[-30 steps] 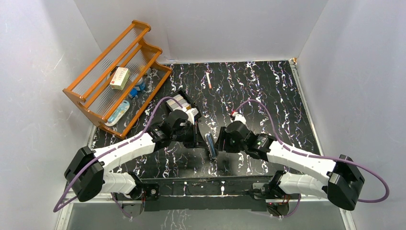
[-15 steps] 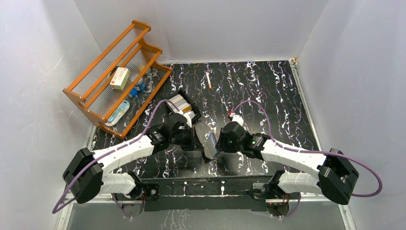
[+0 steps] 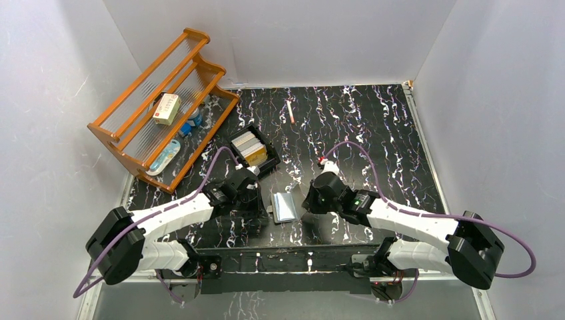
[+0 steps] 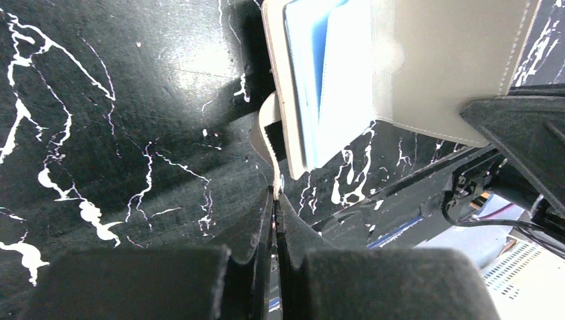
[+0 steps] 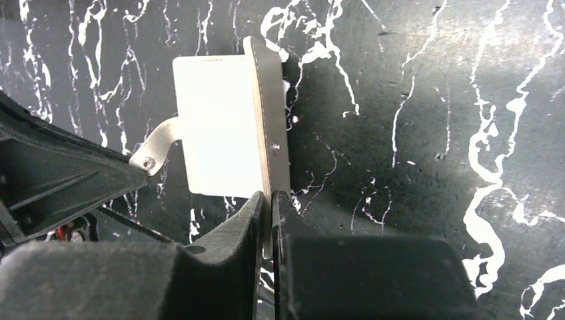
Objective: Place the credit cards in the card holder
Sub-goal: Open the card holder at the center of the board.
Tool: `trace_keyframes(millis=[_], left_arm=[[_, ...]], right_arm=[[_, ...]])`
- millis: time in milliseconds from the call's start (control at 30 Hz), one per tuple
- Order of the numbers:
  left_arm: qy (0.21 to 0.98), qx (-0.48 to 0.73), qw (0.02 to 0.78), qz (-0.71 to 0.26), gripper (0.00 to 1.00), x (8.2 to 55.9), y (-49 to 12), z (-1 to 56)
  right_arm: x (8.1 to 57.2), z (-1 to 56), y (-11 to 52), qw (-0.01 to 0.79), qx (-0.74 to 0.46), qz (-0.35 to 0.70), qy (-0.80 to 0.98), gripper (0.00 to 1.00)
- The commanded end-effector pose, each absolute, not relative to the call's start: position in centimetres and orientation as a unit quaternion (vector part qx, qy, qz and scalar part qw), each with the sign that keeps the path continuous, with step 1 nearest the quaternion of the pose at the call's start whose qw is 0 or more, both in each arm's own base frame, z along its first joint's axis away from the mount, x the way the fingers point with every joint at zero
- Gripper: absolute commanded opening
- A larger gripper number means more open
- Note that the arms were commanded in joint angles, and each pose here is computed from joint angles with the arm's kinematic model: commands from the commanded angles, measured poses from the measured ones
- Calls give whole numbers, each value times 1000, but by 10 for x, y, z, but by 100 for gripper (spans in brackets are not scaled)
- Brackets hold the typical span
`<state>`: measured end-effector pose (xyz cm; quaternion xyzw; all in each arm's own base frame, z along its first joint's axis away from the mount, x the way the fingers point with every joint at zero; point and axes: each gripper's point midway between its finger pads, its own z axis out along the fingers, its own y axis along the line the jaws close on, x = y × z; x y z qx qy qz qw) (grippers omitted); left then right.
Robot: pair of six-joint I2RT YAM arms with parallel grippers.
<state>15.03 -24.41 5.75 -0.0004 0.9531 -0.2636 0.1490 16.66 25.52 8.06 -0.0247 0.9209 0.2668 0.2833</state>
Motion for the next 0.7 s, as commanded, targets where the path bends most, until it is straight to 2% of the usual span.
trace_keyframes(millis=[0,133,233,367,467,667], left_arm=[[958,7,153,-242,0,153,-238,53],[963,12,156,-220,3,154,-231,46],[966,13,157,-204,4,156,-227,39],[962,23,160,-218,4,157,-232,44],[956,35,170,-238,4,158,-238,52],[941,40,180,-283,0,159,-251,63]], right_arm=[[176,72,241,302,-15,218,928,18],[176,64,218,297,19,167,940,29],[170,58,210,286,5,152,946,45],[170,71,202,275,1,114,955,49],[170,99,214,259,-11,123,958,55],[177,168,268,274,-17,251,928,51]])
